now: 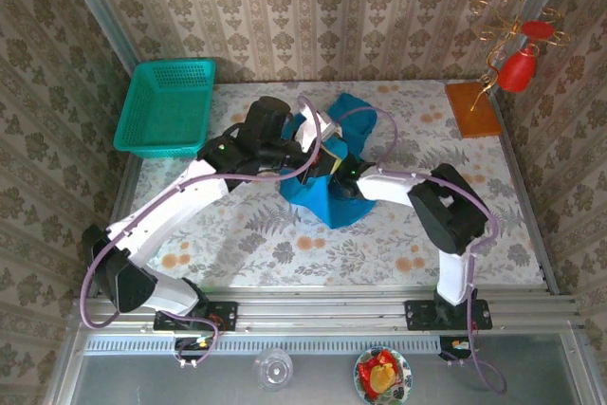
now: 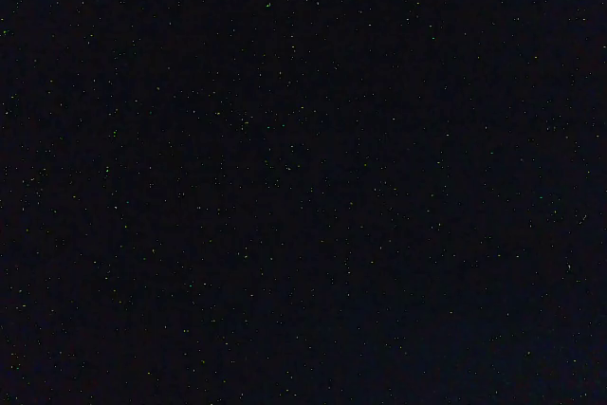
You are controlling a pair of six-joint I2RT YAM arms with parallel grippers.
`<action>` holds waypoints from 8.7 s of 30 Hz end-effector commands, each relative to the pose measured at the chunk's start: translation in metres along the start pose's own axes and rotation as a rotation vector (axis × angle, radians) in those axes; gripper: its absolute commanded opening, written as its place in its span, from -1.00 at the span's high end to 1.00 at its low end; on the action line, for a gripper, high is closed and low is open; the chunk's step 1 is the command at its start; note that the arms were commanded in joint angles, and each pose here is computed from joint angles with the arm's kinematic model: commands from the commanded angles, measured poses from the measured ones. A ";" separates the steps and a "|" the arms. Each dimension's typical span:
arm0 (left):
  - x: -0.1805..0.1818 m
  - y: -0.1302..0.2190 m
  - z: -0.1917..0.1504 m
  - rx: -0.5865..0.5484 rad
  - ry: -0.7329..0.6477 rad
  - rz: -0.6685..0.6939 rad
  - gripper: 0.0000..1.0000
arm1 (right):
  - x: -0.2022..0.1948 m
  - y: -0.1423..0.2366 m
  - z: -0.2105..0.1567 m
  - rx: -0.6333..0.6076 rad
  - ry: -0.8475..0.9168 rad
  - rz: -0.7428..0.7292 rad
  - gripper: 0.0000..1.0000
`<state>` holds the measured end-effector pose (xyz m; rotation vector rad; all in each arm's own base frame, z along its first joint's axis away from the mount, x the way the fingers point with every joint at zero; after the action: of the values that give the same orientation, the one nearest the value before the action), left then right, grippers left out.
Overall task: Fold the inside-out t-shirt
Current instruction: Turn the T-shirt inside out at the center of the table.
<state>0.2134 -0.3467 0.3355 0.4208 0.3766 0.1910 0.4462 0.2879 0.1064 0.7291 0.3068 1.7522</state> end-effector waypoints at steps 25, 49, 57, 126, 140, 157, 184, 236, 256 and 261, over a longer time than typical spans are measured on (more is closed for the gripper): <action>0.060 0.085 0.016 -0.264 0.226 0.274 1.00 | -0.073 0.034 -0.093 0.511 0.048 -0.247 0.87; 0.228 0.004 -0.166 -0.002 0.687 0.496 1.00 | 0.047 0.234 0.061 0.256 0.001 0.387 1.00; 0.243 0.005 -0.220 0.121 0.802 0.581 1.00 | 0.005 0.269 0.064 0.205 -0.020 0.251 1.00; 0.050 -0.146 -0.162 0.753 -0.060 -0.130 -0.26 | -0.165 0.236 -0.118 0.587 -0.324 -0.280 0.88; 0.107 -0.134 -0.138 0.673 -0.020 0.132 0.80 | -0.163 0.254 -0.075 0.463 -0.246 -0.312 1.00; 0.148 0.141 -0.023 -0.206 0.431 0.331 1.00 | -0.165 0.305 0.076 0.146 -0.112 -0.378 1.00; 0.188 0.103 -0.170 0.021 0.721 0.484 0.98 | -0.052 0.212 -0.040 0.463 0.072 -0.053 -0.01; 0.228 0.088 -0.253 0.145 0.845 0.637 0.80 | -0.039 0.105 -0.001 0.556 0.150 -0.168 0.34; 0.228 0.088 -0.259 0.164 0.851 0.649 0.75 | 0.031 0.057 -0.101 0.695 0.469 -0.019 0.01; 0.227 0.089 -0.256 0.160 0.846 0.652 0.75 | 0.033 0.051 -0.092 0.666 0.514 -0.037 0.12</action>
<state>0.3135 -0.1183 0.0856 0.5983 1.0819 0.9829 0.3354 0.3245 0.0669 0.7990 1.2500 1.8046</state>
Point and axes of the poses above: each hand's point on the last joint's axis, 136 mm out from that joint toward the fingers, its own y axis back along the fingers, its own x axis along the line the jaws close on, z = x × y, the point moved 2 cm from there along y, back along the fingers
